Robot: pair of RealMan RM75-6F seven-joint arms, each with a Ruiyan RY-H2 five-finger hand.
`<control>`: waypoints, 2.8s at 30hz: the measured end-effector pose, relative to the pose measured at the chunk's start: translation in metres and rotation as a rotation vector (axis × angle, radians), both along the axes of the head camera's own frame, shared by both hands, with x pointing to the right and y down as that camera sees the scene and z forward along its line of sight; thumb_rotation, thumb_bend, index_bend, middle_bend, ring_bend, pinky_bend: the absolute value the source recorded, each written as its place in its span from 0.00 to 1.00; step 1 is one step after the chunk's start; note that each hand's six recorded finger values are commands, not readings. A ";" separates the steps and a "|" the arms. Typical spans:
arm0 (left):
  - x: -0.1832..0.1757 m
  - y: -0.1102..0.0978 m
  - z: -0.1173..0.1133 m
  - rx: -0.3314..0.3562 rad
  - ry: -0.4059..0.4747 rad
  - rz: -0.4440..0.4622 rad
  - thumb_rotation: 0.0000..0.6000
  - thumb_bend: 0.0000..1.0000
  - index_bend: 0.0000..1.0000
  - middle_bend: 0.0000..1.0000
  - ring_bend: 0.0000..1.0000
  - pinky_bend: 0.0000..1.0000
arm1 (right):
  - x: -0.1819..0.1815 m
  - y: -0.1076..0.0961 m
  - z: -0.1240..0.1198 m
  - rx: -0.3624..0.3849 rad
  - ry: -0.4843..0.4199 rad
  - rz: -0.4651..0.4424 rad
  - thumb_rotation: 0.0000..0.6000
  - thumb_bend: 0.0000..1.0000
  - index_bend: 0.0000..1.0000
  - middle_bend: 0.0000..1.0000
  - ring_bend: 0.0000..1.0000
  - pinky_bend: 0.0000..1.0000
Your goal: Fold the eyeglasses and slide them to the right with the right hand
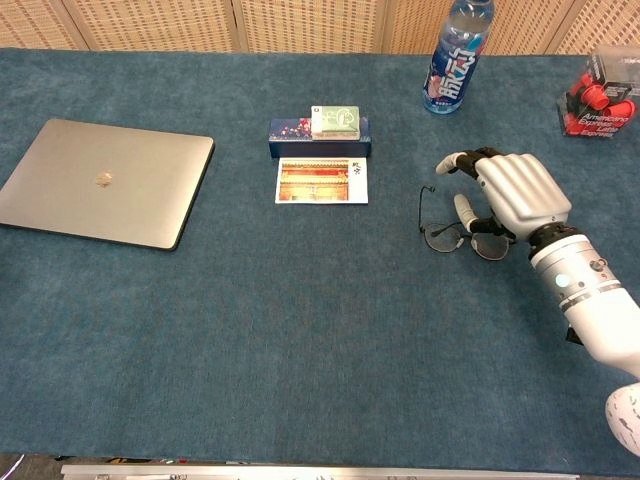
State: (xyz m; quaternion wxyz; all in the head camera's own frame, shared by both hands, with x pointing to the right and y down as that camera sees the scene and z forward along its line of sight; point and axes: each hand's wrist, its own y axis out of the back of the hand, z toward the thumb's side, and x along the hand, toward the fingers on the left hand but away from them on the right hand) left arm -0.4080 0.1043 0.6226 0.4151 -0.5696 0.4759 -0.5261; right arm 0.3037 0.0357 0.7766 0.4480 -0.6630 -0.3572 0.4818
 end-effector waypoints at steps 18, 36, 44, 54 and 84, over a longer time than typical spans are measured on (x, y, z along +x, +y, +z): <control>0.000 0.000 0.000 0.001 0.000 0.000 1.00 0.00 0.50 0.48 0.35 0.54 | 0.014 0.007 0.006 -0.020 0.048 -0.002 1.00 0.51 0.31 0.32 0.24 0.45; 0.000 0.001 0.001 0.000 0.000 0.000 1.00 0.00 0.50 0.48 0.35 0.54 | 0.026 0.013 0.014 -0.048 0.096 -0.003 1.00 0.51 0.31 0.32 0.24 0.45; 0.000 0.000 0.000 0.000 -0.001 0.001 1.00 0.00 0.50 0.48 0.35 0.54 | 0.028 0.012 0.015 -0.048 0.106 -0.003 1.00 0.51 0.31 0.32 0.24 0.45; 0.001 0.000 0.000 0.000 -0.001 0.002 1.00 0.00 0.50 0.48 0.35 0.54 | 0.031 0.012 0.017 -0.055 0.113 0.002 1.00 0.51 0.31 0.32 0.24 0.45; 0.014 -0.004 -0.004 0.009 -0.014 0.032 1.00 0.00 0.50 0.48 0.35 0.54 | 0.008 -0.026 -0.103 0.205 -0.095 0.004 1.00 0.51 0.31 0.32 0.24 0.45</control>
